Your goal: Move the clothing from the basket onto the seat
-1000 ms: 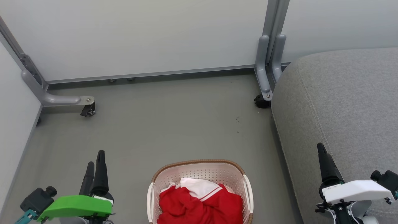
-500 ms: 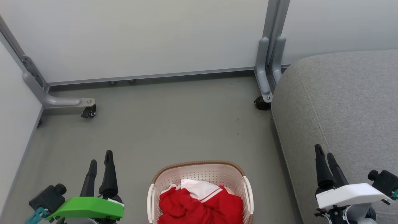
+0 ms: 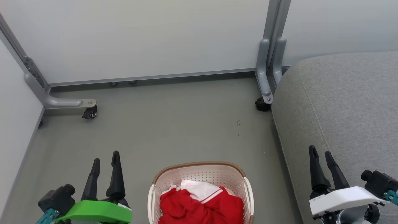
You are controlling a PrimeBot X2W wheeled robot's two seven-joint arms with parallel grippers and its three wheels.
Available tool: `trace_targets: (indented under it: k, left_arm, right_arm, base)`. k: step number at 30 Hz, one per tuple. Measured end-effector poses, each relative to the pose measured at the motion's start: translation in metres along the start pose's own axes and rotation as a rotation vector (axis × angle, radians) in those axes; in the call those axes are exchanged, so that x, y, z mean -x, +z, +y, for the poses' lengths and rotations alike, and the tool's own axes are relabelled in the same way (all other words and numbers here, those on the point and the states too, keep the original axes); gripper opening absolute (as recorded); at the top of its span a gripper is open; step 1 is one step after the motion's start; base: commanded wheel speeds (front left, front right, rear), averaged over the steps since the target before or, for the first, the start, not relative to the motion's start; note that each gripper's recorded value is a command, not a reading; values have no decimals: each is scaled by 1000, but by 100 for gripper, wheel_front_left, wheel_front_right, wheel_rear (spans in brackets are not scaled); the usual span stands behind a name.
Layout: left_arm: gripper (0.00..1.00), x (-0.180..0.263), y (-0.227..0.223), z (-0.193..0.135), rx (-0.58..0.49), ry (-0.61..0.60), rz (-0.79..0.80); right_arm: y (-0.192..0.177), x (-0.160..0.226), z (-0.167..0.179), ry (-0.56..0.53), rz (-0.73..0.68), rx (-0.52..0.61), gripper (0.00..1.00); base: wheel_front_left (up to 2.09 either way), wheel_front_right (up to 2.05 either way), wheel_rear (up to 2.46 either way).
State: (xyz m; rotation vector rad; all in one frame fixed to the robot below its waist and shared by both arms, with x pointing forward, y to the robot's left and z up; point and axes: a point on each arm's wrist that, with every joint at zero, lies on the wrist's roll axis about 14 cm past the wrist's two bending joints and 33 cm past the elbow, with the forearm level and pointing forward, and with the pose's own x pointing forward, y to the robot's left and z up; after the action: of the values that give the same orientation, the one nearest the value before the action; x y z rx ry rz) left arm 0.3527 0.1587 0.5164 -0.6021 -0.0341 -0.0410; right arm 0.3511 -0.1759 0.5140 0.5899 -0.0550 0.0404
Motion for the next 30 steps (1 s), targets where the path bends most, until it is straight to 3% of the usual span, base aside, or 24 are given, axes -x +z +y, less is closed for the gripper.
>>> trace_targets:
  k: [30]
  left_arm:
    - [100,11,-9,-17,-213,-94,-11]
  right_arm:
    - [-11,8,25,104,1,251,100]
  base:
    - [0,0,0]
